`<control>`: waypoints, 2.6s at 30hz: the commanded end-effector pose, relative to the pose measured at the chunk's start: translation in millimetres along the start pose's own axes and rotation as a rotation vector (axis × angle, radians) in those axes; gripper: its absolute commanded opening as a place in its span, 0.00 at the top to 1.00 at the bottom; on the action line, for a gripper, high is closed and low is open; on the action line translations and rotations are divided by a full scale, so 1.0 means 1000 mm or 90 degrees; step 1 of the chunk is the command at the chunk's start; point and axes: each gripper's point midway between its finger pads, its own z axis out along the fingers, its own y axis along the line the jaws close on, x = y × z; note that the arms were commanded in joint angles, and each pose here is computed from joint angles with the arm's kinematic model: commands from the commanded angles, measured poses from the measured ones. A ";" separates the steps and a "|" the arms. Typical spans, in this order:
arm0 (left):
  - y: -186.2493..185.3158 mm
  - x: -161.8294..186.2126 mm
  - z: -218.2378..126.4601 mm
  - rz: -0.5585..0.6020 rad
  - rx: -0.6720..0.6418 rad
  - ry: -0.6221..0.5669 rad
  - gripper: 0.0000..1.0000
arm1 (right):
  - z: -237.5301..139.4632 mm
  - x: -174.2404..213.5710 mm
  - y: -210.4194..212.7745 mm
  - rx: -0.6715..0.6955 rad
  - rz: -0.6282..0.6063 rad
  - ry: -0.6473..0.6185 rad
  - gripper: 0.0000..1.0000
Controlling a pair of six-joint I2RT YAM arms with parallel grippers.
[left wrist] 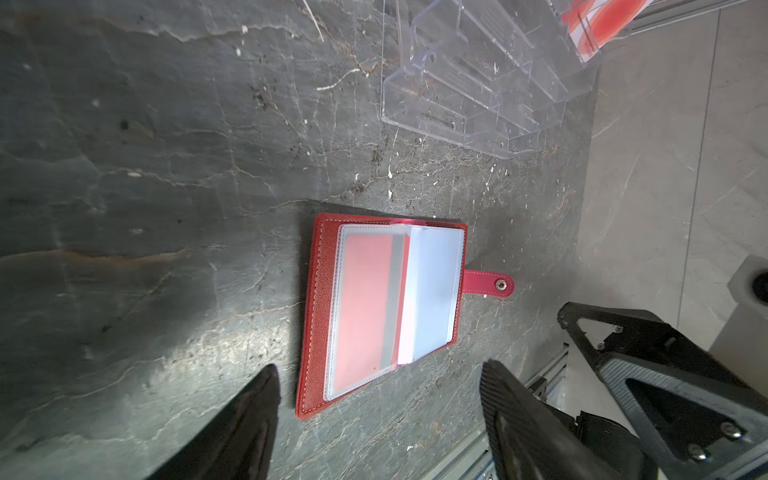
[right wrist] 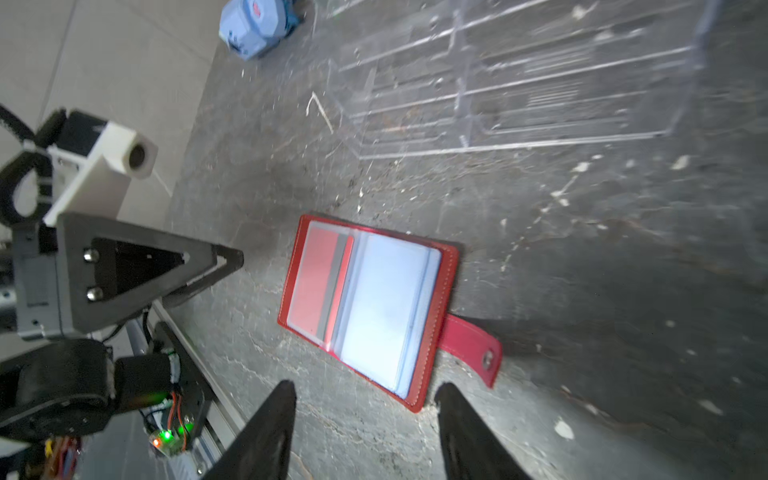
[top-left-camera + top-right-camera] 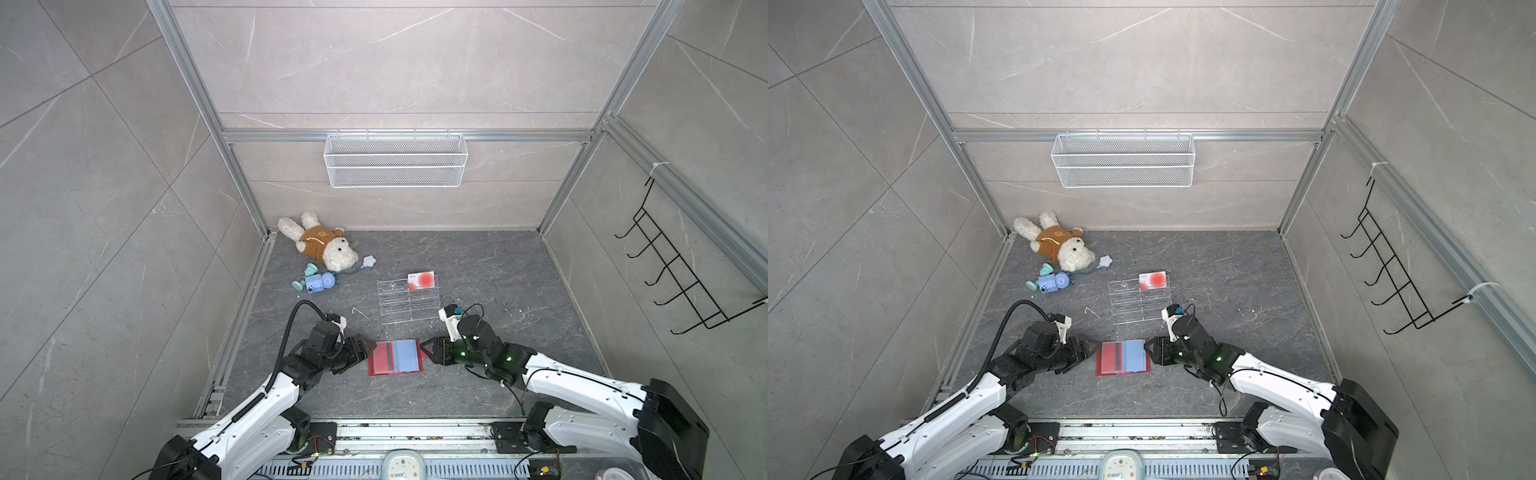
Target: Take the credit cards out of the card holder
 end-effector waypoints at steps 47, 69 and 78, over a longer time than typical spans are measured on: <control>0.008 0.014 0.039 -0.026 0.114 0.047 0.63 | 0.084 0.033 -0.021 0.028 0.034 0.065 0.83; -0.001 0.016 0.034 -0.002 0.151 0.045 0.92 | 0.089 0.042 -0.029 0.029 0.045 0.074 0.84; 0.000 0.018 0.035 0.001 0.149 0.053 0.86 | 0.091 0.043 -0.028 0.028 0.044 0.077 0.84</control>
